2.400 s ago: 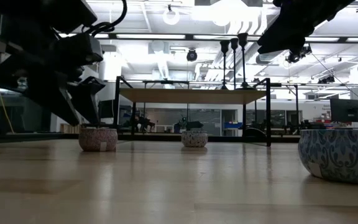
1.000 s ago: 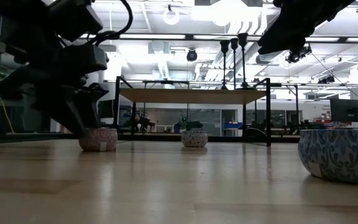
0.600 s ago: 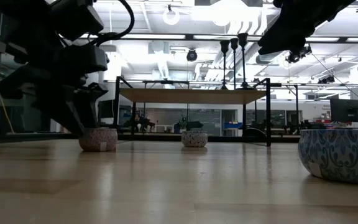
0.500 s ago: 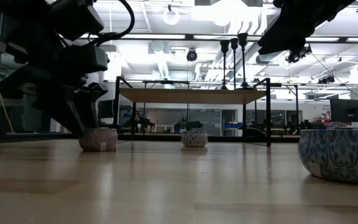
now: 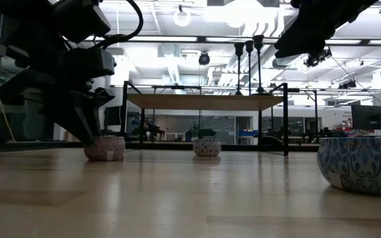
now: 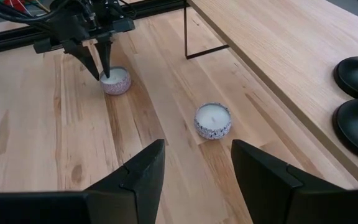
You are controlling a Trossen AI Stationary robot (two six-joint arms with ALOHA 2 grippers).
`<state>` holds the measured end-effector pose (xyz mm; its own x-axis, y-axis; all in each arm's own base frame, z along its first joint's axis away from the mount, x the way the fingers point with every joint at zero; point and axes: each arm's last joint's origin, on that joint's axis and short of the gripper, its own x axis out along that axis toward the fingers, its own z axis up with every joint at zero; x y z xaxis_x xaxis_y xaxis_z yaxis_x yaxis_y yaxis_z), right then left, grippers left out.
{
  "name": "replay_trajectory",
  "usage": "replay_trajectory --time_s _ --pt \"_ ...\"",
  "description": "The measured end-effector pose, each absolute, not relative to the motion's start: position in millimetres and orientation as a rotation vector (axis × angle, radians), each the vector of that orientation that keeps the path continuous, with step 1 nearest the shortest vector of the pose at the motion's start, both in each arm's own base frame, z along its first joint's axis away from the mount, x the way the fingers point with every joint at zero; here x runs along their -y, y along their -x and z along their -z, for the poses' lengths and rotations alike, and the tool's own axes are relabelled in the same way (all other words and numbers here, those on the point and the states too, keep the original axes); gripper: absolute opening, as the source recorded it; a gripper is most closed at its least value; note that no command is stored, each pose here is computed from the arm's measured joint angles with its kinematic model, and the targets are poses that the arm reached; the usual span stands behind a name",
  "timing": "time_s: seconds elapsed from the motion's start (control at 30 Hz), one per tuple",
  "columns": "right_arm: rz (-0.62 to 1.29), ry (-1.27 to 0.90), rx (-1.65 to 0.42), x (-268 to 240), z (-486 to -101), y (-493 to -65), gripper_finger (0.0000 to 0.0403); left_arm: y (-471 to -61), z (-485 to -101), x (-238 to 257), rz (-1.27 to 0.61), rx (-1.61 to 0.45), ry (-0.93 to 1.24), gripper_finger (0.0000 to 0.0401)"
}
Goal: Pick & Place candle stick holders
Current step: Put the pink scented candle on the shelf
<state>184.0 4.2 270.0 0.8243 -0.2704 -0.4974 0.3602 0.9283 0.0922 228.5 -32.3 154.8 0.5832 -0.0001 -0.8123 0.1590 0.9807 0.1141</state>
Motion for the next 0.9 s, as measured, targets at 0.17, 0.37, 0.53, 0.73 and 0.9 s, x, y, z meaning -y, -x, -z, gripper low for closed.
replay_trajectory --time_s 0.17,0.37,0.53,0.73,0.9 --pt "0.337 -0.186 -0.5 -4 -270 -184 0.0181 -229 -155 32 0.094 -0.945 -0.181 0.0067" --pt "0.337 -0.186 -0.5 -4 -270 -184 0.0181 -229 -155 32 0.095 -0.944 -0.181 0.0035" --pt "0.338 -0.186 -0.5 -4 -270 -184 0.0181 -229 -155 33 0.106 -0.941 -0.172 0.0005" --pt "0.338 -0.186 -0.5 -4 -270 -184 0.0181 -235 -165 35 0.131 -0.922 -0.13 0.0008" --pt "0.337 -0.186 -0.5 -4 -270 -184 0.0181 -246 -189 37 0.148 -0.921 -0.117 0.0003"
